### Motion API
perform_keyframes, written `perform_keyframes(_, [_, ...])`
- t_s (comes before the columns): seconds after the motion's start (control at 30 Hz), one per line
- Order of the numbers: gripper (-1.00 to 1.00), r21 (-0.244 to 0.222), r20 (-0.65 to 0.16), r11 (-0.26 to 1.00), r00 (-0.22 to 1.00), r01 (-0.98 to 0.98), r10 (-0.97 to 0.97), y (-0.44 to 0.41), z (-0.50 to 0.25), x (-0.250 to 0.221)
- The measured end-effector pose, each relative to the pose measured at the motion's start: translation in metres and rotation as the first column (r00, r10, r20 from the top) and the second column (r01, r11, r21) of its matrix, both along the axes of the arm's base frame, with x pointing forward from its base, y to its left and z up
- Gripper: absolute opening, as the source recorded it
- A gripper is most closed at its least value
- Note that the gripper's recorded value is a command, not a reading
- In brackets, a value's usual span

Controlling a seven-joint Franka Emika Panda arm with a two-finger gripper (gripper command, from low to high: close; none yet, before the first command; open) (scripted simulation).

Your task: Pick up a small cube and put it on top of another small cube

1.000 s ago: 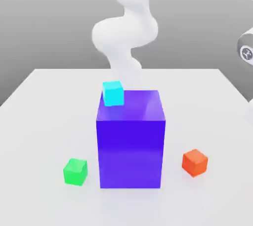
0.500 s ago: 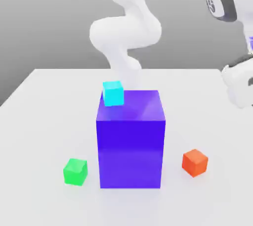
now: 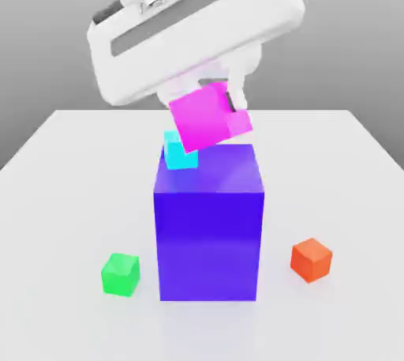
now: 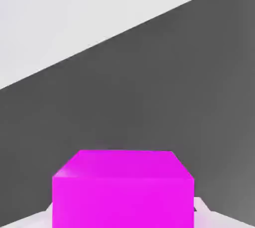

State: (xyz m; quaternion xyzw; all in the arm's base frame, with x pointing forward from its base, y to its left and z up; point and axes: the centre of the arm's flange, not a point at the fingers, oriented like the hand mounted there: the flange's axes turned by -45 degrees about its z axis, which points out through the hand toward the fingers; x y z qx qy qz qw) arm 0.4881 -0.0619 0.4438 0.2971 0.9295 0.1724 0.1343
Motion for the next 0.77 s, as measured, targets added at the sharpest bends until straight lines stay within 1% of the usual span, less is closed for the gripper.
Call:
perform_keyframes(0.17, [-1.00, -0.065, -0.172, 0.965, 0.949, 0.256, -0.263, -0.045, -0.082, -0.041])
perform_keyframes(0.33, [-1.00, -0.153, -0.292, 0.867, 0.816, 0.475, -0.499, -0.072, -0.150, -0.093])
perform_keyframes(0.47, [-1.00, -0.226, -0.345, 0.756, 0.676, 0.614, -0.651, -0.080, -0.193, -0.137])
perform_keyframes(0.53, [-1.00, -0.238, -0.352, 0.734, 0.649, 0.636, -0.675, -0.082, -0.215, -0.144])
perform_keyframes(0.63, [-1.00, -0.240, -0.354, 0.728, 0.640, 0.642, -0.682, -0.082, -0.249, -0.146])
perform_keyframes(0.67, [1.00, -0.241, -0.353, 0.728, 0.641, 0.642, -0.682, -0.082, -0.259, -0.147])
perform_keyframes(0.77, [1.00, -0.241, -0.353, 0.727, 0.639, 0.643, -0.683, -0.082, -0.259, -0.147])
